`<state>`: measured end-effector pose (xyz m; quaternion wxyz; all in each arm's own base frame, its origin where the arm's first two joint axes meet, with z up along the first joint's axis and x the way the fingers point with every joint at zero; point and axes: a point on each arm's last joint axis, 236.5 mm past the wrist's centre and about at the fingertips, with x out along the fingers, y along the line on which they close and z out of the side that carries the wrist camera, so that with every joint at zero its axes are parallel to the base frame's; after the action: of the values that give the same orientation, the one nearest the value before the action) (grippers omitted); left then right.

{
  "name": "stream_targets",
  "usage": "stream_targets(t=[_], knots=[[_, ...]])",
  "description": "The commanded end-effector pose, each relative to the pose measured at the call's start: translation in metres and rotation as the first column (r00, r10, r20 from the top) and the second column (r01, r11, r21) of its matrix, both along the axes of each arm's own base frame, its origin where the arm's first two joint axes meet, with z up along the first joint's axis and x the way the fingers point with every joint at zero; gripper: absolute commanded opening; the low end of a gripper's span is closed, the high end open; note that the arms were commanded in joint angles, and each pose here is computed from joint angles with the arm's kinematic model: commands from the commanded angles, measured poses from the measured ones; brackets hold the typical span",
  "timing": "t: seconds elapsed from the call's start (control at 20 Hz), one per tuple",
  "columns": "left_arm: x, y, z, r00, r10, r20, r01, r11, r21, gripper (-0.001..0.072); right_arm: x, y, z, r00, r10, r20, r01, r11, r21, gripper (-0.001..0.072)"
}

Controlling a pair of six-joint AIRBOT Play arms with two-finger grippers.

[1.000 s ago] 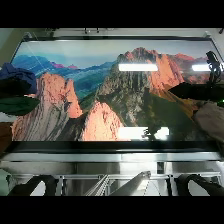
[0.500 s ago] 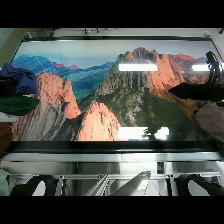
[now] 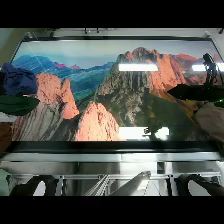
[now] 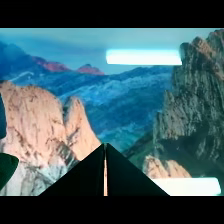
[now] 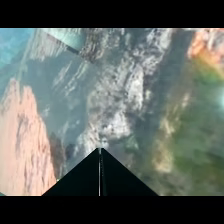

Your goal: Fold the shirts.

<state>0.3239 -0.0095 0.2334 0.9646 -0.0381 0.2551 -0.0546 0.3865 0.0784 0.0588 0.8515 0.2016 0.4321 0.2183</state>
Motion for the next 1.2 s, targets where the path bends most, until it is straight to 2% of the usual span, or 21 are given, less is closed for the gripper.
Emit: stream_targets(t=[0.0, 0.4, 0.45, 0.5, 0.55, 0.65, 0.9, 1.15], knots=[[0.03, 0.002, -0.038, 0.994, 0.006, -0.108, -0.009, 0.999, -0.031, 0.0032, -0.003, 0.003, -0.001, 0.998, -0.035, -0.052, 0.038, 0.998, 0.045, 0.0018], [0.086, 0.009, -0.121, 0.964, 0.014, -0.267, -0.028, 0.998, -0.047, 0.0016, -0.005, 0.004, -0.001, 0.998, -0.032, -0.063, 0.035, 0.998, 0.052, 0.0018], [0.089, 0.02, -0.128, 0.959, 0.037, -0.281, -0.048, 0.998, -0.03, 0.0131, -0.005, 0.004, -0.001, 0.998, -0.032, -0.063, 0.035, 0.998, 0.051, 0.0018], [0.09, 0.034, -0.133, 0.951, 0.064, -0.303, -0.067, 0.998, -0.001, 0.0351, -0.005, 0.004, -0.001, 0.998, -0.032, -0.063, 0.035, 0.998, 0.052, 0.0018], [0.091, 0.048, -0.136, 0.941, 0.088, -0.328, -0.086, 0.996, 0.018, 0.0418, -0.005, 0.004, -0.001, 0.998, -0.032, -0.063, 0.035, 0.998, 0.052, 0.0018], [0.091, 0.086, -0.131, 0.92, 0.158, -0.358, -0.149, 0.987, 0.051, 0.072, -0.005, 0.004, -0.001, 0.998, -0.032, -0.063, 0.035, 0.998, 0.051, 0.0019], [0.071, 0.21, -0.129, 0.814, 0.381, -0.439, -0.364, 0.923, 0.125, 0.072, -0.005, 0.004, -0.001, 0.998, -0.032, -0.062, 0.035, 0.998, 0.05, 0.0018], [0.077, 0.287, -0.168, 0.742, 0.478, -0.47, -0.482, 0.868, 0.122, 0.072, -0.004, 0.003, -0.001, 0.998, -0.034, -0.06, 0.037, 0.998, 0.049, 0.0019]])
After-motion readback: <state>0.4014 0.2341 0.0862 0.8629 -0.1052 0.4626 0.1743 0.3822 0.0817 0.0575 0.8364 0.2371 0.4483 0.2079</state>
